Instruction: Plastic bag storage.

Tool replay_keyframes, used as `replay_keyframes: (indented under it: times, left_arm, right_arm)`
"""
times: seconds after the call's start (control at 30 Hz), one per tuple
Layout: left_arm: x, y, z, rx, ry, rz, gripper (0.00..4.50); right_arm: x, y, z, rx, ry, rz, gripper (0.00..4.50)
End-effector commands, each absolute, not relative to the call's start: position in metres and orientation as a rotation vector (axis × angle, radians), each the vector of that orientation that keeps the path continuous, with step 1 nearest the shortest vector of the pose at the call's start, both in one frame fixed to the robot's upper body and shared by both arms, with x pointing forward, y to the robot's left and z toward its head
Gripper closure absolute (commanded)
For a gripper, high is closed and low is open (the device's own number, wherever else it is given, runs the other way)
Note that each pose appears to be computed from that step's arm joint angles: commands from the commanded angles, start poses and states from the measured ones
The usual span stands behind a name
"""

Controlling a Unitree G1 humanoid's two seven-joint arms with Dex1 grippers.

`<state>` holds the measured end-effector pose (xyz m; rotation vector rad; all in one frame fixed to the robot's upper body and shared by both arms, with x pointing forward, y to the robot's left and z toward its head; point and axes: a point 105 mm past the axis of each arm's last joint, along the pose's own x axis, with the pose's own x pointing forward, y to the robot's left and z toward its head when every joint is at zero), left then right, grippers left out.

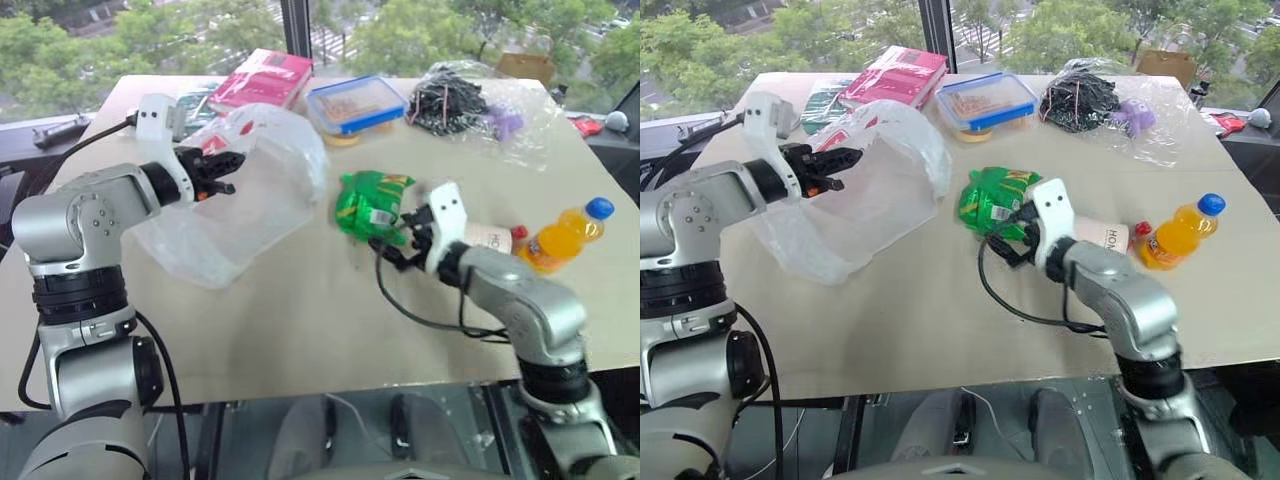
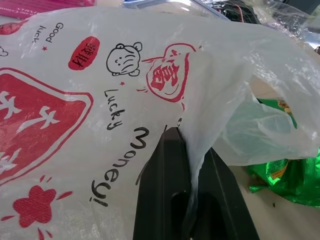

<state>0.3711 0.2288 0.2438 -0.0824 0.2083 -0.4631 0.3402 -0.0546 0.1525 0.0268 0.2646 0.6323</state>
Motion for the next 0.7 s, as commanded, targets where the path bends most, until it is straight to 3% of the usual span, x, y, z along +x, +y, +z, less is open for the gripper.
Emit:
replay_keyframes:
  times: [0.03,0.13,0.23,0.27,0.3,0.43,0.47,0.7]
  left_arm:
    - [0.364,0.224,0.266,-0.040,0.137,-0.484,4.48]
    - [0.361,0.221,0.267,-0.010,0.137,-0.491,4.48]
    - [0.359,0.218,0.269,0.005,0.131,-0.490,4.50]
    - [0.358,0.217,0.270,0.006,0.129,-0.490,4.50]
    - [0.358,0.217,0.270,0.005,0.128,-0.490,4.50]
    - [0.356,0.212,0.273,0.004,0.128,-0.499,4.50]
    - [0.356,0.211,0.273,0.005,0.128,-0.501,4.50]
    - [0.362,0.201,0.275,0.014,0.127,-0.516,4.50]
  right_arm:
    - [0.354,-0.057,0.163,0.074,0.255,0.590,0.00]
    - [0.364,-0.053,0.159,0.075,0.276,0.569,0.00]
    - [0.369,-0.053,0.157,0.057,0.264,0.559,1.29]
    - [0.368,-0.053,0.158,0.056,0.253,0.563,2.03]
    - [0.368,-0.053,0.159,0.054,0.246,0.566,2.27]
    - [0.353,-0.047,0.175,0.053,0.168,0.693,4.21]
    - [0.345,-0.045,0.181,0.051,0.145,0.745,4.37]
    - [0.292,-0.041,0.204,0.017,0.067,1.019,4.37]
